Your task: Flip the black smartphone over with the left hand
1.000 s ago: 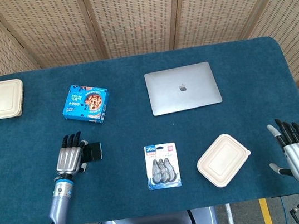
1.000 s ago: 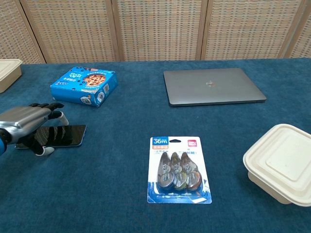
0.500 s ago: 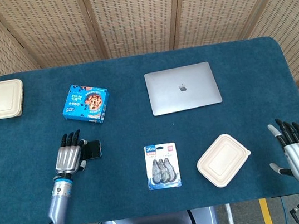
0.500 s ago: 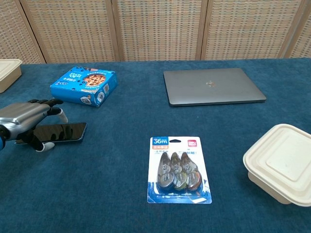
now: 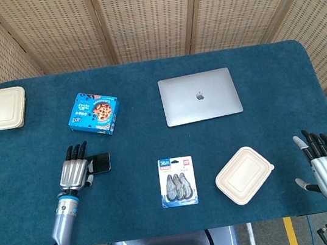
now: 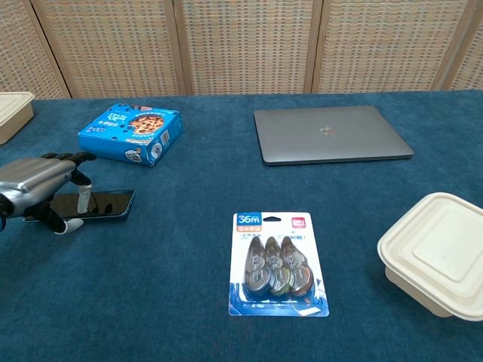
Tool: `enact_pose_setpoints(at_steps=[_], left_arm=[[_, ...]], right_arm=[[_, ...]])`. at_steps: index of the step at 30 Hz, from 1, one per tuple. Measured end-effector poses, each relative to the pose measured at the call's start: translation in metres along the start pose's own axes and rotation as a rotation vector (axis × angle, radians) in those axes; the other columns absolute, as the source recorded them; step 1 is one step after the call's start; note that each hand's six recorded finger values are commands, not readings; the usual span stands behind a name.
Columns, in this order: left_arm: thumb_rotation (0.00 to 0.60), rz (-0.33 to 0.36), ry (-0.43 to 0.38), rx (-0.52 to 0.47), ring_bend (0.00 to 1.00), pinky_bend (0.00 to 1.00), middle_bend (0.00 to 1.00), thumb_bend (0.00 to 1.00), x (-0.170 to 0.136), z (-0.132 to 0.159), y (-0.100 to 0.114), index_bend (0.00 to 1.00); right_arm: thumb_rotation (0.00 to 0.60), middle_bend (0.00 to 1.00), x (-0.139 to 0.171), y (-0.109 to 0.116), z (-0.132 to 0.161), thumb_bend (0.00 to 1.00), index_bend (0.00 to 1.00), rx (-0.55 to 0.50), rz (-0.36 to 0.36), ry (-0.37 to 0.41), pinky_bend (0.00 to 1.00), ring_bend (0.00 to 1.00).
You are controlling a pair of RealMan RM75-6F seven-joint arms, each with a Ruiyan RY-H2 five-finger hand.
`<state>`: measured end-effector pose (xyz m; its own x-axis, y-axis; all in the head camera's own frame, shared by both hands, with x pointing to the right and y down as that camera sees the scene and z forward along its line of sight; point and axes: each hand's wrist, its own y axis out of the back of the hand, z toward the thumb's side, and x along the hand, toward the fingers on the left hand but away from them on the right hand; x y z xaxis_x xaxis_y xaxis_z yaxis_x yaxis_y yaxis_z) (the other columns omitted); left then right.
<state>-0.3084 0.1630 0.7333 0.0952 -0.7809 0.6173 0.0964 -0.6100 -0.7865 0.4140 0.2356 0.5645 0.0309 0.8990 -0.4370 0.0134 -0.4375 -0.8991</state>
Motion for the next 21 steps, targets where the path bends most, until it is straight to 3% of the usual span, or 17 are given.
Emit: enact_pose_setpoints(at_steps=[21], left_arm=[[0.600,0.071,0.025,-0.047,0.00,0.00,0.00,0.34,0.006,-0.008,0.014,0.58]], right_arm=[[0.600,0.00,0.000,-0.002,0.002,0.05,0.00,0.003,0.005,0.005,0.00,0.00]])
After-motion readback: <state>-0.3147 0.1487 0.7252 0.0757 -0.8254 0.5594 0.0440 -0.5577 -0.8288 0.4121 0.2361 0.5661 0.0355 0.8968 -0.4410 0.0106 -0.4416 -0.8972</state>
